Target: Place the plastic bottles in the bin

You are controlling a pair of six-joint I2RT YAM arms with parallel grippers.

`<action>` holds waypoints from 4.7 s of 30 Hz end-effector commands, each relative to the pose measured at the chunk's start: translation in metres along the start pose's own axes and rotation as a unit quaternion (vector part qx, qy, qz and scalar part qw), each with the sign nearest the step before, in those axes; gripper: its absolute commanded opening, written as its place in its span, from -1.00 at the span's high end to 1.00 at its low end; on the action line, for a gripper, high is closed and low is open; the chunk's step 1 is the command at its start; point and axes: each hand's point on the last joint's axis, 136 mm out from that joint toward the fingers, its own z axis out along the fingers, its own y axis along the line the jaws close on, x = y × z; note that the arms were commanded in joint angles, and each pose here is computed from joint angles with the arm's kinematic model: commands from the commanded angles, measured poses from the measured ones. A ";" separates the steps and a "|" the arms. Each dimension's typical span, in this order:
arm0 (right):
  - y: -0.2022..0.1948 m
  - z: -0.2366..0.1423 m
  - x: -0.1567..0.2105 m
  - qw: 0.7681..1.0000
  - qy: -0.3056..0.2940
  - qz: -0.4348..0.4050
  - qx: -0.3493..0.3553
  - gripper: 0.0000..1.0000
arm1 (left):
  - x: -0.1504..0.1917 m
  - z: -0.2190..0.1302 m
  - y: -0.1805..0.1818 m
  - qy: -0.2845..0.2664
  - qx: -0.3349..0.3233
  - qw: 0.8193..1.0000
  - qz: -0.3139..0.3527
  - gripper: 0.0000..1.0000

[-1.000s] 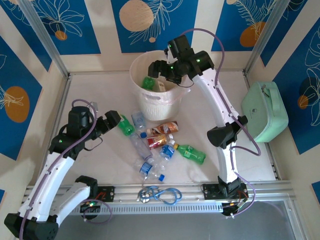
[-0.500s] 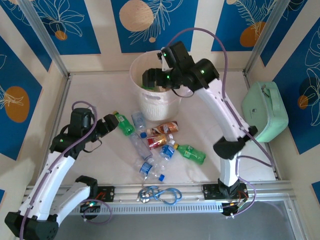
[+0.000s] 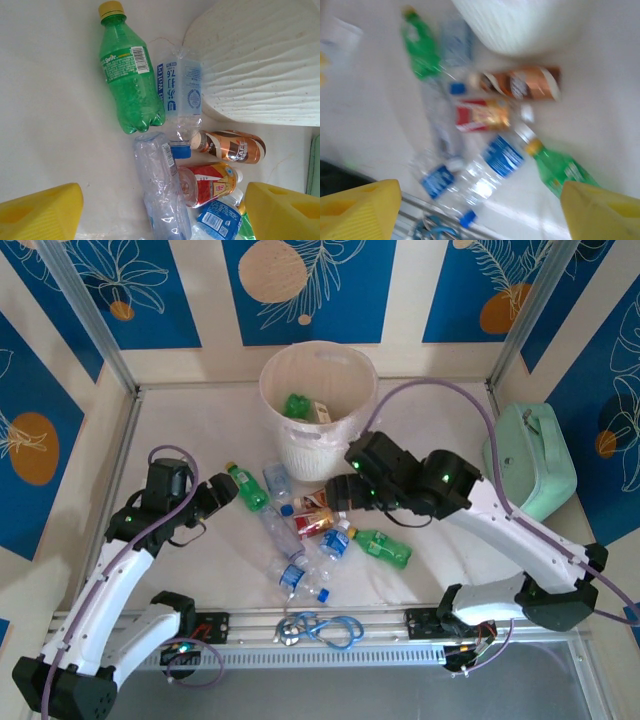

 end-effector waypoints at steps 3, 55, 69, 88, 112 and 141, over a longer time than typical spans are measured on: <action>-0.052 0.023 0.054 0.992 0.069 0.094 0.037 -0.79 | 0.001 0.002 0.001 0.003 0.005 1.000 -0.014 -0.67; -0.146 0.143 0.153 0.905 0.311 0.226 0.181 -0.95 | 0.008 0.013 -0.012 0.029 0.044 0.998 -0.032 -0.47; -0.122 0.137 0.148 0.928 0.305 0.156 0.148 -0.98 | 0.009 0.013 -0.012 0.028 0.049 0.998 -0.037 -0.47; -0.157 0.132 0.153 0.905 0.293 0.228 0.208 -0.98 | 0.005 0.010 -0.016 0.024 0.053 0.998 -0.032 -0.49; -0.170 0.159 0.152 0.899 0.290 0.293 0.150 -0.73 | 0.008 0.010 -0.013 0.025 0.055 0.997 -0.037 -0.49; -0.065 0.072 0.037 0.997 0.037 0.067 0.010 -0.06 | -0.013 -0.015 -0.055 0.011 0.132 0.991 -0.007 -0.54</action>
